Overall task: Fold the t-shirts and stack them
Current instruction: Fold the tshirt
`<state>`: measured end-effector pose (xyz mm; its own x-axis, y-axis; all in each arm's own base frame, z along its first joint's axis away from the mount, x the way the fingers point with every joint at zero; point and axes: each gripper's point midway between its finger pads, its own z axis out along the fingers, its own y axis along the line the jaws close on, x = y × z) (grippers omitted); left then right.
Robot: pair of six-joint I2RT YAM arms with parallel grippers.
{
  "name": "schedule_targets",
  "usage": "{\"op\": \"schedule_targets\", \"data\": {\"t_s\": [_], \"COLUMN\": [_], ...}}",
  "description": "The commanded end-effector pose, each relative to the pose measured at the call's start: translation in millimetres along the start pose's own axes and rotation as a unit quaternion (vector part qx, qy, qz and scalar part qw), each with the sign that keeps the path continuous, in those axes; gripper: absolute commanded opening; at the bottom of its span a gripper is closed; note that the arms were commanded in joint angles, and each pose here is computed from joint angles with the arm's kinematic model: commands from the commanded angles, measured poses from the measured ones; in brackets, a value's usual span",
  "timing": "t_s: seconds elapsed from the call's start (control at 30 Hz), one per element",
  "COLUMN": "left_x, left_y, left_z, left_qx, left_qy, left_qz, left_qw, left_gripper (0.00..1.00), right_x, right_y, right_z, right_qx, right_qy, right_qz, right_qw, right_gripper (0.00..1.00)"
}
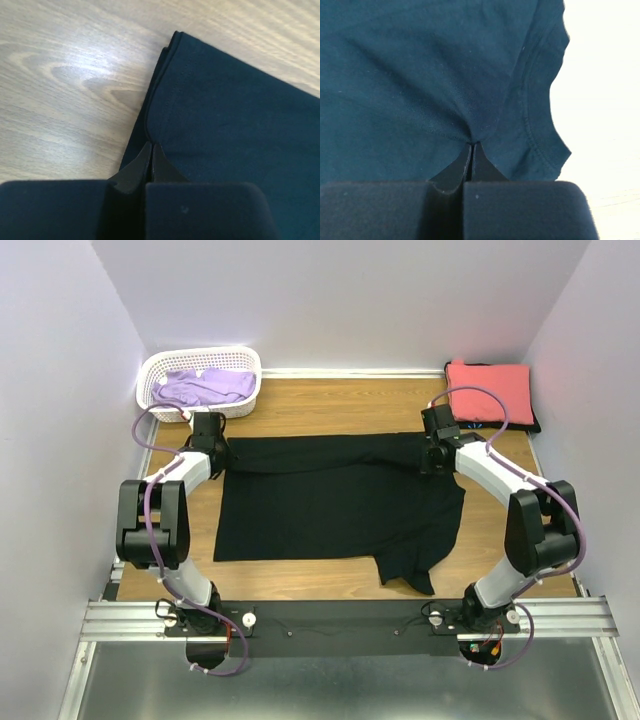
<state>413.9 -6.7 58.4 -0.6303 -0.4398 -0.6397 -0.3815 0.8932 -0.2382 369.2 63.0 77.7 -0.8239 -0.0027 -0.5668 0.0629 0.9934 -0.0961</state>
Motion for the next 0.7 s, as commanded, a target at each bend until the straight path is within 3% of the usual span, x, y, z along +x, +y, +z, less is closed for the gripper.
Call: {"op": "schedule_targets", "data": {"t_s": [0.0, 0.37, 0.57, 0.67], "left_x": [2.6, 9.3, 11.8, 12.4], "left_y": [13.2, 16.6, 18.9, 20.4], "left_z": [13.3, 21.7, 20.8, 18.9], "left_qx": [-0.031, -0.04, -0.045, -0.049], "left_qy": [-0.001, 0.014, 0.016, 0.019], "left_qz": [-0.002, 0.004, -0.001, -0.001], "left_qw": [1.0, 0.999, 0.999, 0.999], "left_gripper": [0.0, 0.0, 0.07, 0.04], "right_x": [16.4, -15.8, -19.6, -17.9], "right_y": [-5.4, -6.3, -12.1, -11.5], "right_z": [9.2, 0.2, 6.2, 7.0], "right_qx": [0.017, 0.015, 0.032, 0.029], "right_qy": [0.029, -0.005, -0.003, 0.001], "right_qz": [0.013, 0.021, 0.027, 0.026], "right_qw": [0.999, 1.0, 0.999, 0.999], "right_gripper": [0.01, 0.01, 0.01, 0.01]}}
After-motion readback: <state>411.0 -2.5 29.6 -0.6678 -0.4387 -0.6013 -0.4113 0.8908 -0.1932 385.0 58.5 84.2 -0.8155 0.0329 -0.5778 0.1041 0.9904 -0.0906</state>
